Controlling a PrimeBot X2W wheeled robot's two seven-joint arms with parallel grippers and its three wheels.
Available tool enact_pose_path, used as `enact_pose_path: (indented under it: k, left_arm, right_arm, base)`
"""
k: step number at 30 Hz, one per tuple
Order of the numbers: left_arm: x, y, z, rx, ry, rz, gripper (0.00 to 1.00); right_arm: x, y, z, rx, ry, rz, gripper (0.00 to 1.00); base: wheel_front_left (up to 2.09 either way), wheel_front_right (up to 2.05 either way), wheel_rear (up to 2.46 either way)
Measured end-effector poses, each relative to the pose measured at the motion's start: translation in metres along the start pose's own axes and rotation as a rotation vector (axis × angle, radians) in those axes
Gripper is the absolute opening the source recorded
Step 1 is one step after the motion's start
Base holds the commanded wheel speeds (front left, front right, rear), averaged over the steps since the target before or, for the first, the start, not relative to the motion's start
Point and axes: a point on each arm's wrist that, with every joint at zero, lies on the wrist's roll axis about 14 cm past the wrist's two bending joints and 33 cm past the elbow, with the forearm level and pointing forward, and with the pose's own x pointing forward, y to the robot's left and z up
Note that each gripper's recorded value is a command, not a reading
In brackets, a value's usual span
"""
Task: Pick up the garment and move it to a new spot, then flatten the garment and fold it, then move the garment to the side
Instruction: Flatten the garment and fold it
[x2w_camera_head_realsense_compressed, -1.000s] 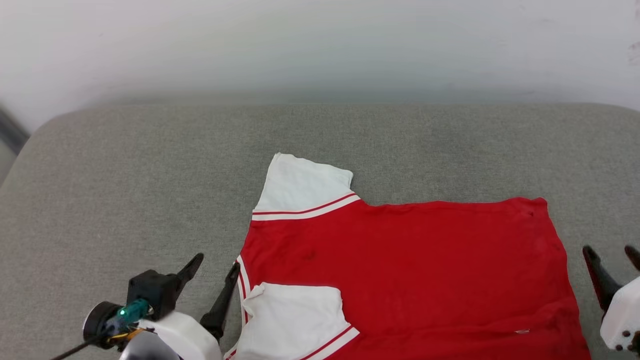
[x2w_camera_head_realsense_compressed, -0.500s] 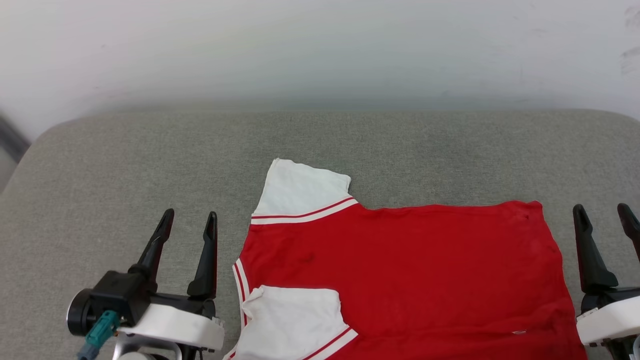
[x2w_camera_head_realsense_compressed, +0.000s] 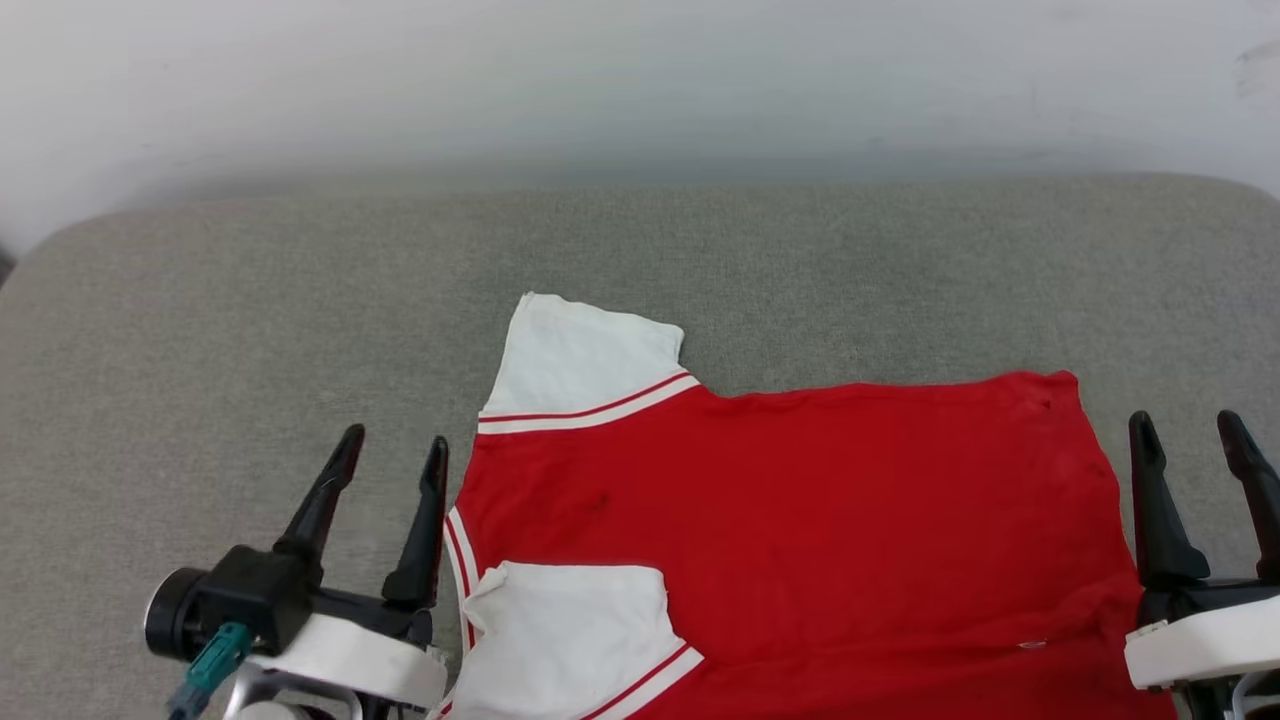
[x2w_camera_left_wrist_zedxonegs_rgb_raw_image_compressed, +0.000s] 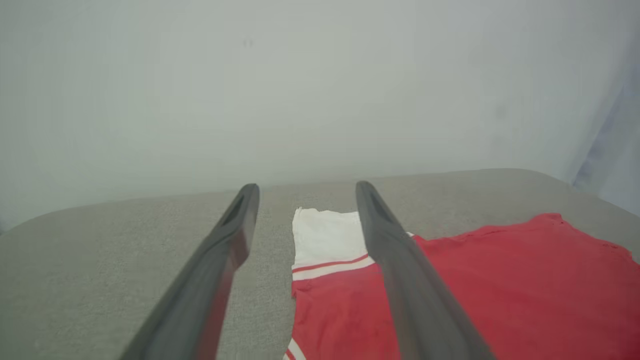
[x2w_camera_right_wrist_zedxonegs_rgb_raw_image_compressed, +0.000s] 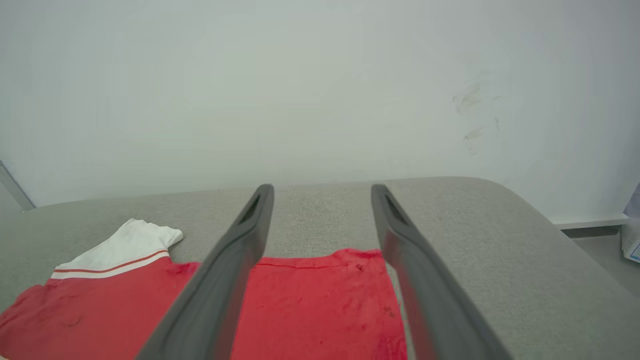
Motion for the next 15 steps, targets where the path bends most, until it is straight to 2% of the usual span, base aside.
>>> enact_pose_path:
  k: [3,9,12,15]
  left_arm:
    - [0.010,-0.003,-0.014,0.031,0.054,-0.064,1.00]
    - [0.061,-0.005,-0.018,0.066,0.125,-0.182,1.00]
    - [0.090,0.003,-0.025,0.143,0.204,-0.234,1.00]
    - [0.131,0.005,-0.031,0.160,0.303,-0.281,1.00]
  right_arm:
    - [0.005,-0.002,-0.002,-0.004,0.001,-0.003,1.00]
    - [0.017,-0.008,-0.013,-0.011,0.027,-0.019,1.00]
    - [0.023,-0.010,-0.020,-0.005,0.042,-0.024,1.00]
    - [0.030,-0.011,-0.030,-0.005,0.064,-0.028,1.00]
  base:
    - [0.00,0.00,0.00]
    - [0.00,0.00,0.00]
    - [0.00,0.00,0.00]
    - [0.00,0.00,0.00]
